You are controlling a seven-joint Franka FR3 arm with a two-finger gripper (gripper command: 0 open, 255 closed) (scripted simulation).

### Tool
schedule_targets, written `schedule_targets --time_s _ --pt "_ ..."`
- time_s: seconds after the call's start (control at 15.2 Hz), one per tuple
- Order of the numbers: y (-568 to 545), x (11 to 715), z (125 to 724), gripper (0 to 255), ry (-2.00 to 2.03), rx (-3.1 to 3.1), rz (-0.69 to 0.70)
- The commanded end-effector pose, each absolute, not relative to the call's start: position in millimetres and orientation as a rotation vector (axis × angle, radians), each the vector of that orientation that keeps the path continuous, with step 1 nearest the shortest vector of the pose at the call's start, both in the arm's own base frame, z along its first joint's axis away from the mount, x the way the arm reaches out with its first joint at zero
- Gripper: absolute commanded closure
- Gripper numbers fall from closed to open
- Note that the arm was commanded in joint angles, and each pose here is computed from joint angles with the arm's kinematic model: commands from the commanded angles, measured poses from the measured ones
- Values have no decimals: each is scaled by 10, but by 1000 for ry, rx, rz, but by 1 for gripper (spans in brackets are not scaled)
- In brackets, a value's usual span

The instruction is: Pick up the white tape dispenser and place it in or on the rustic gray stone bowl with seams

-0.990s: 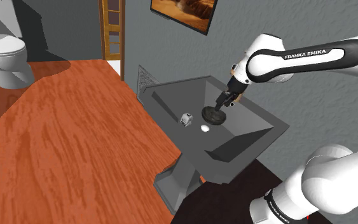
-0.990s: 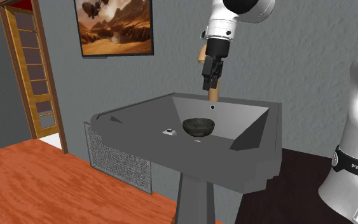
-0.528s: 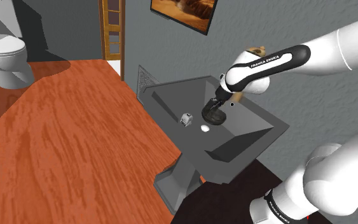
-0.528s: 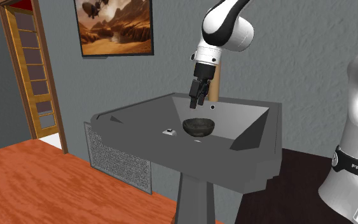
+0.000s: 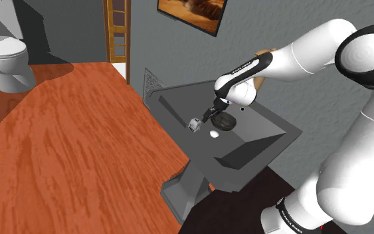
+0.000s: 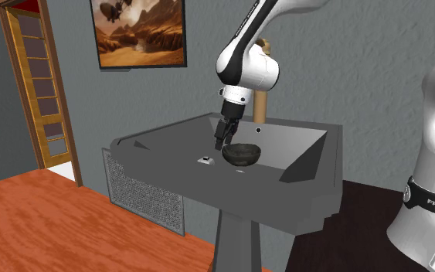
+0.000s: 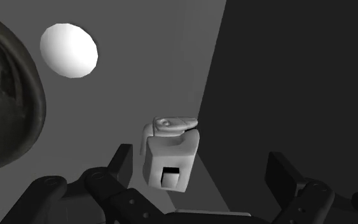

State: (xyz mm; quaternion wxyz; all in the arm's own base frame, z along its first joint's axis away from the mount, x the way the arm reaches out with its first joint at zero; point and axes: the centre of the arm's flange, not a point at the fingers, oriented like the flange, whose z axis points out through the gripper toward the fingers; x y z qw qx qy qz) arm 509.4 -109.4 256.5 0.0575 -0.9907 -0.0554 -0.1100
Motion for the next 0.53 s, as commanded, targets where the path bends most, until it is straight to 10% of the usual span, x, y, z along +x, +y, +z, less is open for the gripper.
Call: schedule_targets --time_s 0.0,0.46 --pt "-1164 5241 2349 0 -176 -2996 -355" --pt "-1219 5538 1884 0 -191 -2983 -385"
